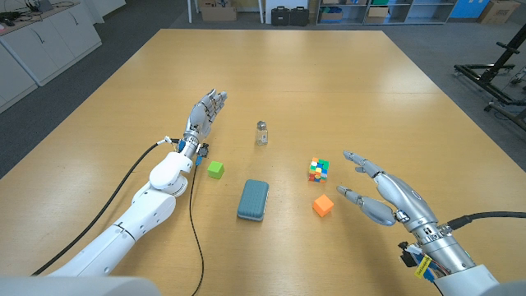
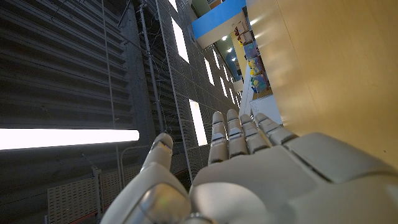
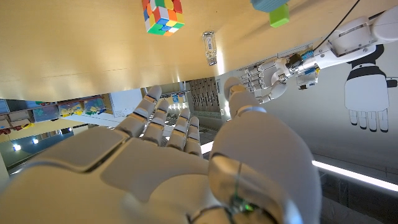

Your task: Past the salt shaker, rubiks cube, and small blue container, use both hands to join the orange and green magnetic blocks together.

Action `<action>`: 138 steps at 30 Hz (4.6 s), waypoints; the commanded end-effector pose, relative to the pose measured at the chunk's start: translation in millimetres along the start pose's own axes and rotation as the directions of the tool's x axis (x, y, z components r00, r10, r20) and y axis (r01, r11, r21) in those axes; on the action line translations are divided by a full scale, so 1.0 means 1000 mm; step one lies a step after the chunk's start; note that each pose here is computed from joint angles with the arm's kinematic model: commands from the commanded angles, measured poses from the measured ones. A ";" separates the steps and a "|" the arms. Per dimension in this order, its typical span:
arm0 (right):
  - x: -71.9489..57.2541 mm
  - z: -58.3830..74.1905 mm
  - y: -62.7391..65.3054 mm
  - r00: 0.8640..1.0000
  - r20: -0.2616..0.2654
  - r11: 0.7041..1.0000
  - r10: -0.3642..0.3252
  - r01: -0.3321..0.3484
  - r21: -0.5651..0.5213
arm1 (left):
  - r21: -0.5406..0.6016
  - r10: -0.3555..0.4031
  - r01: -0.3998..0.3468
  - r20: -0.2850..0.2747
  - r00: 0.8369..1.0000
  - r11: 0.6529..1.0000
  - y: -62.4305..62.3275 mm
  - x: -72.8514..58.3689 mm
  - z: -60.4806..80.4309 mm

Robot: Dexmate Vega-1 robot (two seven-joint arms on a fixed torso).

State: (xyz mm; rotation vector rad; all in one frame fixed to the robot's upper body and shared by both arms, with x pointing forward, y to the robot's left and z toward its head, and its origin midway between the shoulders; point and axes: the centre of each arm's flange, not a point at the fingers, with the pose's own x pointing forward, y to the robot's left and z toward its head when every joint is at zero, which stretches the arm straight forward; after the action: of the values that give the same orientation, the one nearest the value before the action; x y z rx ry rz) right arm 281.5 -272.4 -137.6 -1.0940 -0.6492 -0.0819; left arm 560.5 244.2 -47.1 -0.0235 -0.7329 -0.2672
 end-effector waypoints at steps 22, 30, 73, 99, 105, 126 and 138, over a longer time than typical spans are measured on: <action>0.027 0.008 -0.014 0.981 0.041 0.954 0.192 -0.177 -0.242 | 0.022 0.009 -0.008 -0.009 1.000 1.000 -0.008 0.004 0.006; 0.031 0.004 -0.017 0.978 0.084 0.945 0.190 -0.159 -0.287 | 0.036 0.015 -0.015 -0.006 1.000 0.999 -0.010 0.005 0.010; 0.062 0.000 -0.027 0.882 0.087 0.694 0.463 -0.299 -0.655 | 0.045 0.027 -0.027 -0.004 1.000 0.999 -0.032 0.006 0.015; 0.078 -0.004 -0.012 0.845 0.029 0.604 0.535 -0.358 -0.712 | 0.062 0.020 -0.020 0.006 1.000 0.998 -0.029 0.008 0.025; 0.078 -0.007 -0.006 0.842 0.034 0.604 0.539 -0.358 -0.711 | 0.074 0.021 -0.022 0.012 1.000 0.997 -0.028 0.010 0.031; 0.087 -0.019 0.018 0.833 0.085 0.641 0.546 -0.350 -0.683 | 0.084 0.027 -0.028 0.015 1.000 0.996 -0.028 0.004 0.034; 0.097 -0.014 0.026 0.804 0.079 0.617 0.589 -0.384 -0.687 | 0.076 0.031 -0.032 0.014 0.999 0.997 -0.026 0.000 0.031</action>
State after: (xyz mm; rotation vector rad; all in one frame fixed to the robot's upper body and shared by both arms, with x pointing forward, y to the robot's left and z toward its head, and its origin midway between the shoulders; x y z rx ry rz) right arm 368.8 -252.8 -109.6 -1.9720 -0.5875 0.3467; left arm 534.6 220.3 -22.4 0.0400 -0.7550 -0.2105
